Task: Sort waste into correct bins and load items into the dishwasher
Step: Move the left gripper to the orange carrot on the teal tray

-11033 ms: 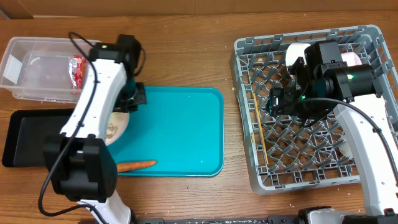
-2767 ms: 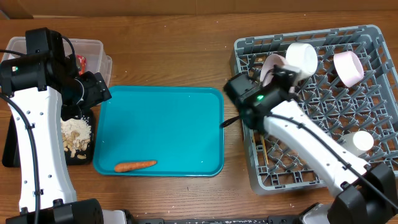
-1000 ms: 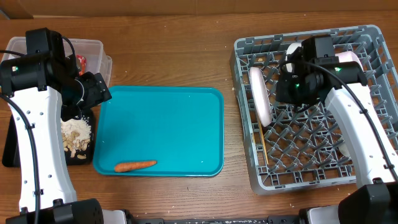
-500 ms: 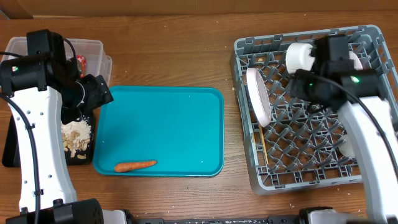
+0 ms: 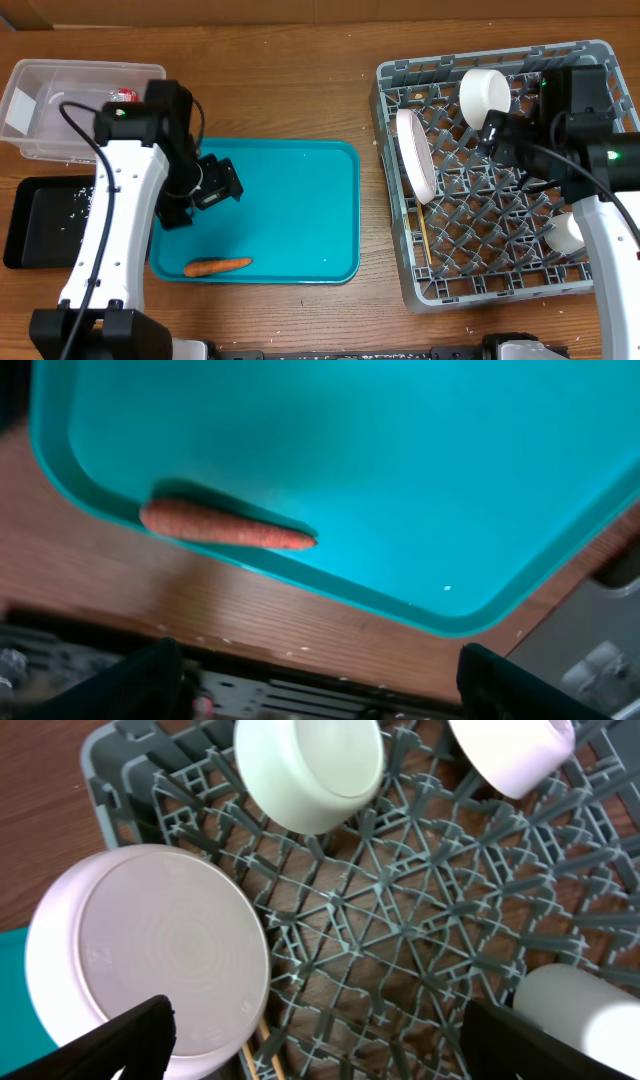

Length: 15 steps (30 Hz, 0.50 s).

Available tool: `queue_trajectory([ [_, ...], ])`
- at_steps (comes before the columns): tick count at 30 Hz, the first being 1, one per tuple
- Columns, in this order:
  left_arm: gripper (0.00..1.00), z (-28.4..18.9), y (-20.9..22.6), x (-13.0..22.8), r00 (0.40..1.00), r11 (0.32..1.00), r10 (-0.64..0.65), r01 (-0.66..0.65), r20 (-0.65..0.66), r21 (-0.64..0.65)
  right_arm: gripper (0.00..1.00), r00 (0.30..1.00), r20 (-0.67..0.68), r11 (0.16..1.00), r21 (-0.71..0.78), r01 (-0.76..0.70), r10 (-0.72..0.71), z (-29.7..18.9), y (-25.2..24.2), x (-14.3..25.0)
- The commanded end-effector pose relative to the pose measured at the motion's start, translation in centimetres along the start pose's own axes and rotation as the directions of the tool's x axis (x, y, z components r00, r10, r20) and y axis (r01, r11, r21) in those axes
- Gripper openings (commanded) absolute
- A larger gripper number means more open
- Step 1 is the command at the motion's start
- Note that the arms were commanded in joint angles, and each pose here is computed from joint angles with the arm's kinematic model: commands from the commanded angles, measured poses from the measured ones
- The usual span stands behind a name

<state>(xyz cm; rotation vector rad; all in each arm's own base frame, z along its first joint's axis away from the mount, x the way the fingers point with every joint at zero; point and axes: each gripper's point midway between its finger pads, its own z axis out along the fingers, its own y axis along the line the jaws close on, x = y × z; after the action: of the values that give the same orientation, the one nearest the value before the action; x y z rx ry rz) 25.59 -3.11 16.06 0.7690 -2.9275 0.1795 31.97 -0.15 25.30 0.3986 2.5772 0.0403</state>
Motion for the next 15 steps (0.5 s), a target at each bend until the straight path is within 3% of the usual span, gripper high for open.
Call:
queue_trajectory([
  [1, 0.92, 1.6, 1.4, 0.6, 0.973, 0.971, -0.233, 0.232, -0.003, -0.064, 0.94, 0.999, 0.016, 0.999, 0.022, -0.046, 0.046, -0.3, -1.2, -0.5],
  [4, 1.00, 2.7, 3.4, 1.3, 0.941, 0.931, -0.337, 0.339, 0.040, -0.133, 0.95, 0.994, 0.017, 0.994, 0.039, -0.105, 0.105, -0.3, -2.4, -0.7],
  [15, 1.00, 7.2, 5.8, 3.7, 0.898, 0.894, -0.432, 0.439, 0.087, -0.088, 0.95, 0.992, 0.006, 0.991, 0.053, -0.124, 0.124, 0.0, -3.1, -0.7],
])
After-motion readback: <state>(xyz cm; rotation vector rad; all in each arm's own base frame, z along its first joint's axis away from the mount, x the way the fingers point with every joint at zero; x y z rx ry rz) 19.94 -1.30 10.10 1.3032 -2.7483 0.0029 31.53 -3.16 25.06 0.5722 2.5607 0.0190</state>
